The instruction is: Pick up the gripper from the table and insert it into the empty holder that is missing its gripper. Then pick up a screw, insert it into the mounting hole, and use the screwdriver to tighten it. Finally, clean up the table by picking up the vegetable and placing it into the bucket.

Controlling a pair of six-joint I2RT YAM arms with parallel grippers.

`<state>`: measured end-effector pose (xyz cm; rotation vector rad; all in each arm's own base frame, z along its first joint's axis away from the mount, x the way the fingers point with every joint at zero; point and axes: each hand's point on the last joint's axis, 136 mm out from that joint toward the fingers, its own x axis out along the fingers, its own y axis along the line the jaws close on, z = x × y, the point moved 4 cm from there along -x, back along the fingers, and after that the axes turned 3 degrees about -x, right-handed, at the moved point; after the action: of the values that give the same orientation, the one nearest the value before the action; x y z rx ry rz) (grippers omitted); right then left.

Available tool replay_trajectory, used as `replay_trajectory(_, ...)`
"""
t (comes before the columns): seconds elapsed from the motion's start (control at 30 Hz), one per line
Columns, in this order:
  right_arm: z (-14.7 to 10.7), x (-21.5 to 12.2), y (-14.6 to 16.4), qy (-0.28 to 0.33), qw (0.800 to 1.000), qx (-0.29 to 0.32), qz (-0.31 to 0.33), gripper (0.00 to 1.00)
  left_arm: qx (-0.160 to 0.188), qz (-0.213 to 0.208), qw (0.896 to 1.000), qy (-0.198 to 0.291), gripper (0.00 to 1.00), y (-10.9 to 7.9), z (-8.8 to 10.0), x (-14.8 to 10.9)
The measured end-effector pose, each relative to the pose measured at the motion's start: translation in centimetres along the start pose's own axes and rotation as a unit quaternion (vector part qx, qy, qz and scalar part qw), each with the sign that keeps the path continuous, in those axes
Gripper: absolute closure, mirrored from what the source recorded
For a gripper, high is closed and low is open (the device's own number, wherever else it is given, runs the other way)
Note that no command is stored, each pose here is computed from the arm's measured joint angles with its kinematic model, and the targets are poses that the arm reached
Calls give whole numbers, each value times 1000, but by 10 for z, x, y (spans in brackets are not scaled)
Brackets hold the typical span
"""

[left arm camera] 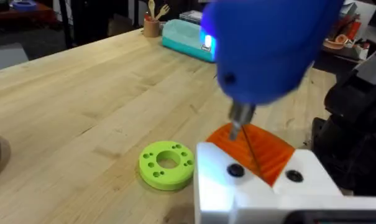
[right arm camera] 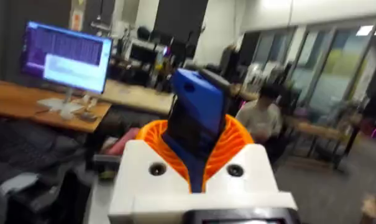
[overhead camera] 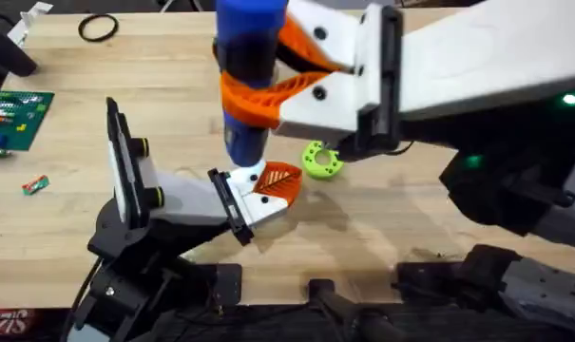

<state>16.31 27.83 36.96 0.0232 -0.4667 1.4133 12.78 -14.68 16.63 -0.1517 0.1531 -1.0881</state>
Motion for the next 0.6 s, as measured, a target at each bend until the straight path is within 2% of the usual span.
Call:
replay_trajectory(0.17, 24, -2, -3, -54, 998, -40, -15, 945, 0, 0, 1000, 0, 985, 0, 0, 0)
replay_trajectory(0.33, 24, -2, -10, -51, 997, -38, -39, 945, 0, 0, 1000, 0, 985, 0, 0, 0)
replay_trajectory(0.43, 15, -4, -18, -29, 997, -32, -58, 945, 0, 0, 1000, 0, 985, 0, 0, 0)
replay_trajectory(0.6, -19, -17, -45, 54, 991, -28, -116, 945, 0, 0, 1000, 0, 985, 0, 0, 0)
